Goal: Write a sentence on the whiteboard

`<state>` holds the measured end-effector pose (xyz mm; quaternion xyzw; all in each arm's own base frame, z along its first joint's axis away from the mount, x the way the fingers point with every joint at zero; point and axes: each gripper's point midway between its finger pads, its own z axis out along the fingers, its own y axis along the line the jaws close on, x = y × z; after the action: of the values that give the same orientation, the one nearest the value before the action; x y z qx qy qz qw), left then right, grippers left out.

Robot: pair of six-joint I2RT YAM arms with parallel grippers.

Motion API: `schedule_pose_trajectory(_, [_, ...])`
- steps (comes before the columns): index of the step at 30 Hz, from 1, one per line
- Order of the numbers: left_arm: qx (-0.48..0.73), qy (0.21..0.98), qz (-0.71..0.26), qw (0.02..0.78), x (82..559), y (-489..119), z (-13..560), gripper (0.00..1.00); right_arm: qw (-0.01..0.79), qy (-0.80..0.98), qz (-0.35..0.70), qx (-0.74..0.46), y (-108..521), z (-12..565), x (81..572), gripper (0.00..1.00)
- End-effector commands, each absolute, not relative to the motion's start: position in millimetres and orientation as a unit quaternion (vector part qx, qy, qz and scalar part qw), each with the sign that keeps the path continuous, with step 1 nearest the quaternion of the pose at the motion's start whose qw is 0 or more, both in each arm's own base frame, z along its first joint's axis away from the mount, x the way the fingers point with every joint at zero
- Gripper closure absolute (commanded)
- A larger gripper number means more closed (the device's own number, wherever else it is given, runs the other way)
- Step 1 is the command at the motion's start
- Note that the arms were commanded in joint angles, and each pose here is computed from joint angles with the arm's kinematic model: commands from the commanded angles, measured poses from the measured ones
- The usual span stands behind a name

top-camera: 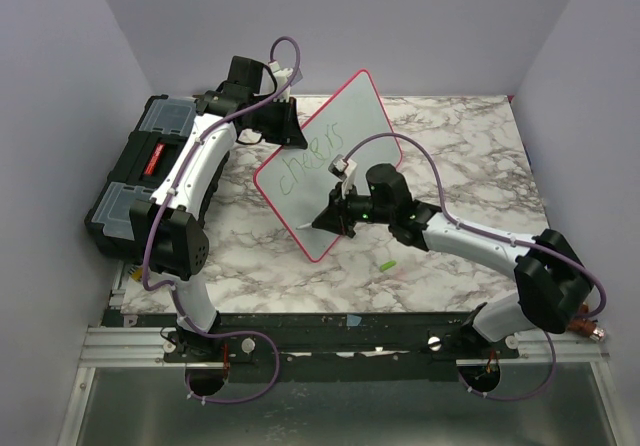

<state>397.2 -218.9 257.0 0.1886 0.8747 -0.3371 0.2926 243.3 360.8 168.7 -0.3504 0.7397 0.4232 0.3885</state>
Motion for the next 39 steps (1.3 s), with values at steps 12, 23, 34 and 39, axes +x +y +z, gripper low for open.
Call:
schedule_pose_trajectory(12, [0.206,0.875,-0.286,0.331,414.5,-199.8,255.5,1.00,0.477,0.765,0.329,-0.279,343.7,186.7,291.2,0.99])
schedule_pose_trajectory(23, [0.204,0.878,-0.283,0.328,417.0,-199.3,254.4,1.00,0.472,0.730,0.377,-0.321,346.8,211.5,264.6,0.99])
schedule_pose_trajectory(34, [0.194,0.880,-0.281,0.329,417.8,-198.4,253.1,1.00,0.481,0.703,0.417,-0.317,363.8,227.4,266.4,0.99])
schedule_pose_trajectory(39, [0.190,0.878,-0.286,0.334,418.3,-199.7,254.3,1.00,0.481,0.706,0.410,-0.319,367.7,226.0,272.5,0.99])
